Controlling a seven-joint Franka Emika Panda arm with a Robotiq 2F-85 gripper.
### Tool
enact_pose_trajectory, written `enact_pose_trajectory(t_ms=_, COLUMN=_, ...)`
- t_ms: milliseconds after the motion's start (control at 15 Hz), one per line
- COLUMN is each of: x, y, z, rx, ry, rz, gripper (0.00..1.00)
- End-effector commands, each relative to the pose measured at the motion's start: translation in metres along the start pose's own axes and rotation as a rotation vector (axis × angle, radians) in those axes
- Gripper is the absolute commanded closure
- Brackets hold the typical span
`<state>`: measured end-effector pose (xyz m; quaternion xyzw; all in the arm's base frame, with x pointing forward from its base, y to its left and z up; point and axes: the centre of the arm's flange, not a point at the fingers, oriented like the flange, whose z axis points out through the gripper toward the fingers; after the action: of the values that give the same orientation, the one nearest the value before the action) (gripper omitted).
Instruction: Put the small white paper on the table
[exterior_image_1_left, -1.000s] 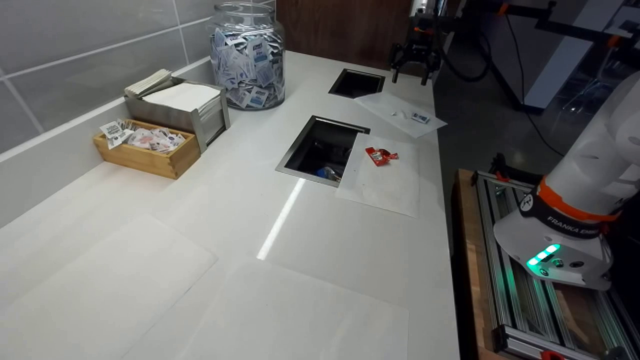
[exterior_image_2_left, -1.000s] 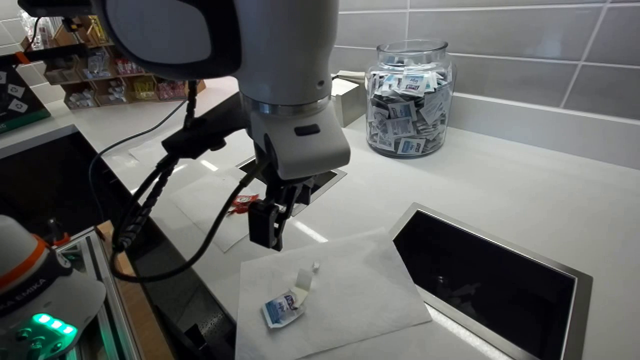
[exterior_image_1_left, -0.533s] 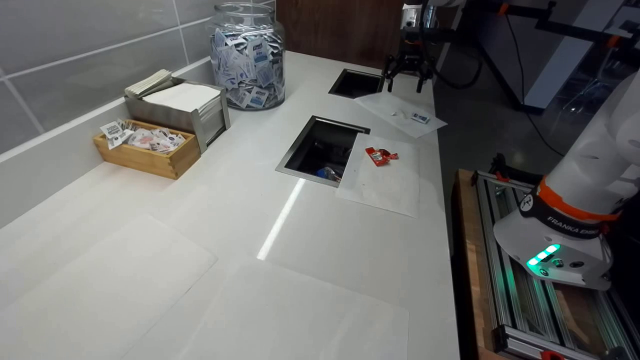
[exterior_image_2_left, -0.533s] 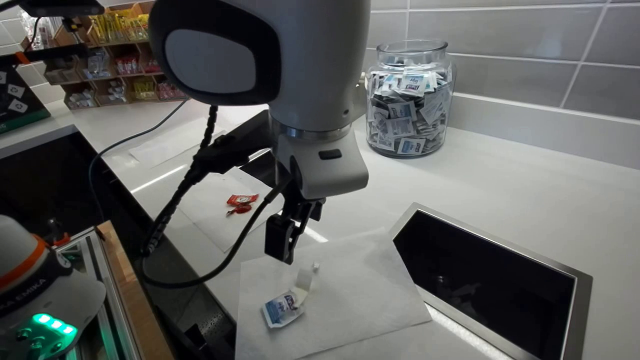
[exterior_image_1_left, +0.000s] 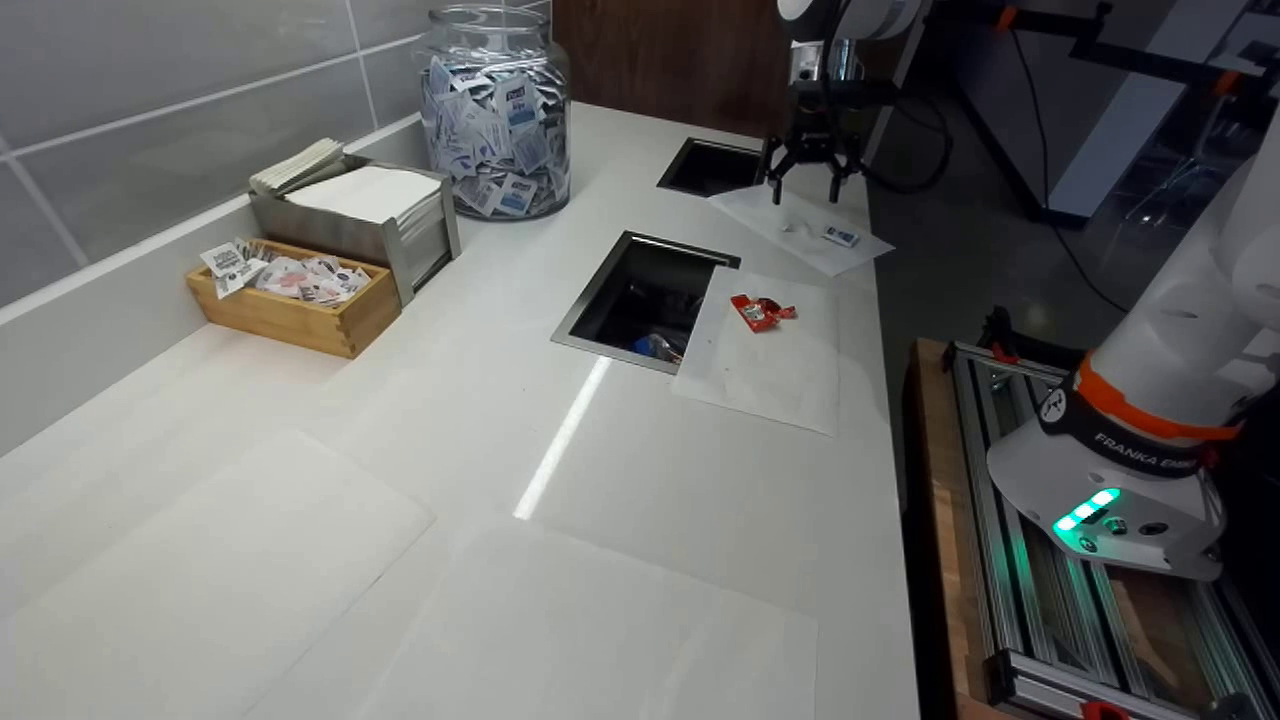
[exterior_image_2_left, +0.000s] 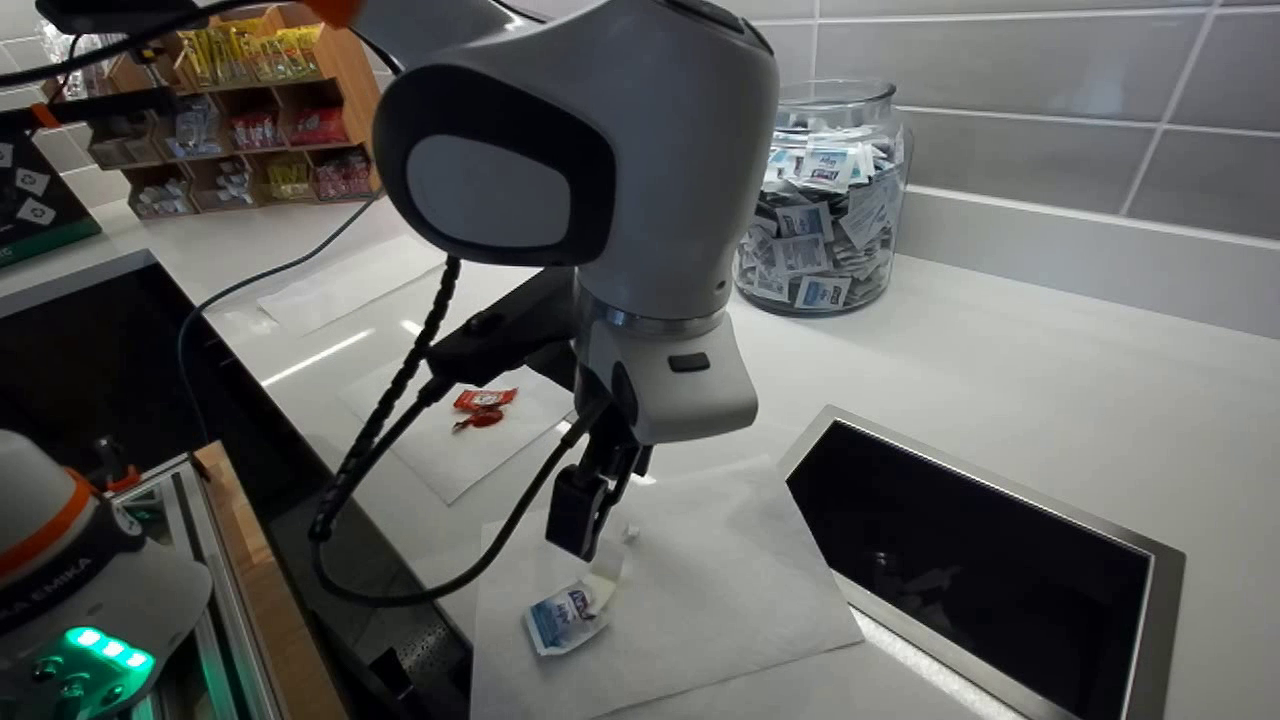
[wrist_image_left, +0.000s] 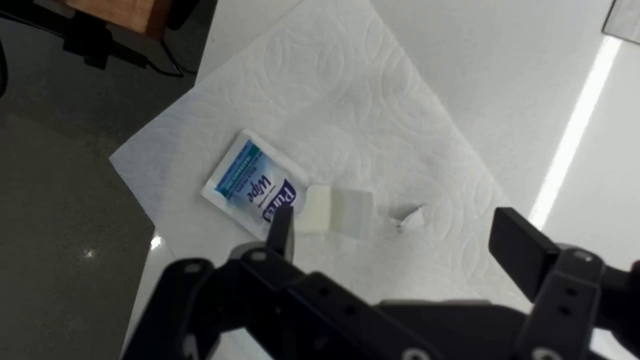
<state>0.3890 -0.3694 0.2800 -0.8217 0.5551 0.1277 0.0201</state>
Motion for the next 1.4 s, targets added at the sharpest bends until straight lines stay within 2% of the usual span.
enact_pose_trajectory(t_ms=0, x=0.01, y=-0.003, z=0.015, rx=-0.028, ry=0.004, rz=0.017, gripper=0.0)
enact_pose_trajectory(t_ms=467, x=0.019, y=0.001, z=0.032, rx=-0.061, ry=-0.019, rz=0.026, gripper=0.0)
enact_pose_trajectory(t_ms=533, x=0.02, y=0.002, z=0.034, rx=-0.064, ry=-0.022, rz=0.028, gripper=0.03)
enact_pose_trajectory(t_ms=600, x=0.021, y=0.002, z=0.035, rx=-0.067, ry=-0.024, rz=0.03, gripper=0.23)
enact_pose_trajectory(t_ms=733, x=0.023, y=0.003, z=0.036, rx=-0.071, ry=-0.026, rz=0.031, gripper=0.29)
enact_pose_trajectory(t_ms=1333, x=0.027, y=0.001, z=0.032, rx=-0.073, ry=-0.016, rz=0.03, gripper=0.99)
